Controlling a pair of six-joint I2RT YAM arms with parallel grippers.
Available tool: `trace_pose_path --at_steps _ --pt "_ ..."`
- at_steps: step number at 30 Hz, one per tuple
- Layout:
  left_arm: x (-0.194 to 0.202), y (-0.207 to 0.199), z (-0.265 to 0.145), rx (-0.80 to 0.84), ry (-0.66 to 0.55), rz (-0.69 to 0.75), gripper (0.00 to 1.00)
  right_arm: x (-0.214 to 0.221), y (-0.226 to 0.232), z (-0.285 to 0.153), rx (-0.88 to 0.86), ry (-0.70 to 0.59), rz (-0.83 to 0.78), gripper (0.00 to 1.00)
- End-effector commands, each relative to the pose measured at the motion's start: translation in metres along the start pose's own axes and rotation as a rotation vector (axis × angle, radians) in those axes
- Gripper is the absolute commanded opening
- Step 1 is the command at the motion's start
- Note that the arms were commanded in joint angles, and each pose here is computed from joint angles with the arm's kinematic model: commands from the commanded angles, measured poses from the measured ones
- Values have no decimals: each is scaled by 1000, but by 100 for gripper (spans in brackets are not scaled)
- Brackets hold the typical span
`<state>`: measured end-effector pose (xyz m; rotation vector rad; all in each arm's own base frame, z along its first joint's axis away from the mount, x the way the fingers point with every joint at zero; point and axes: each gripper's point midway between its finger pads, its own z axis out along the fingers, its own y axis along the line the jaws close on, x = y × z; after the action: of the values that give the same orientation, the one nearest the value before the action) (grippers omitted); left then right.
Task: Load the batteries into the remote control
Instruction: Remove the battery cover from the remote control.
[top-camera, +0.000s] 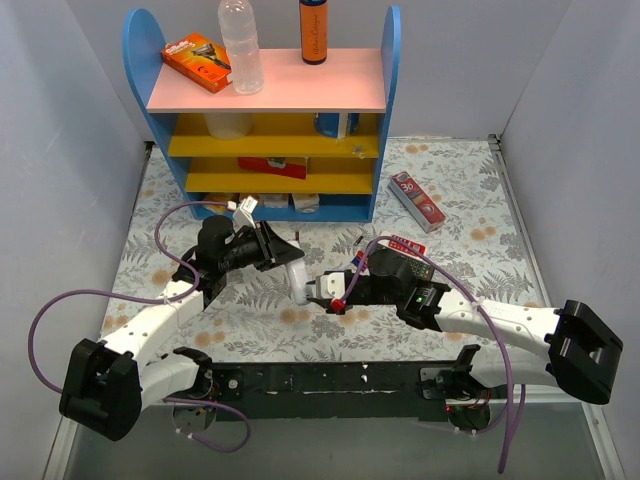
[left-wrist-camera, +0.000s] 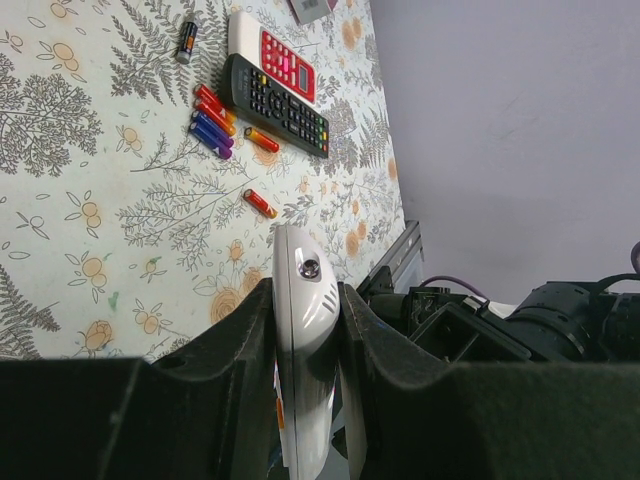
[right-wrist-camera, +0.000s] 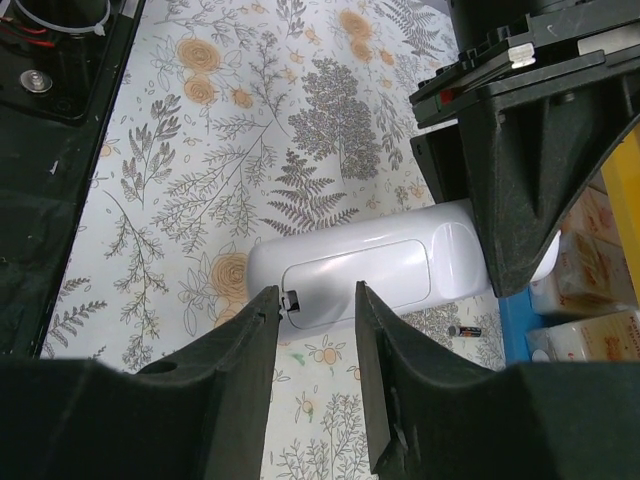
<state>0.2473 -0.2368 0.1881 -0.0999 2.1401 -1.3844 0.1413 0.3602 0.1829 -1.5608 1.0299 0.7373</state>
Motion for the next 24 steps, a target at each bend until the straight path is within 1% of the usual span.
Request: trace_pose_path --at_steps 1,10,24 --pt "-10 -10 -1 19 -25 6 0 -21 -11 3 14 -44 -26 44" --pt "-9 -16 -2 39 -13 5 0 -15 -18 7 51 -32 -30 42" --pt "-5 -15 -1 44 10 -3 0 -10 -25 10 92 -26 -33 32"
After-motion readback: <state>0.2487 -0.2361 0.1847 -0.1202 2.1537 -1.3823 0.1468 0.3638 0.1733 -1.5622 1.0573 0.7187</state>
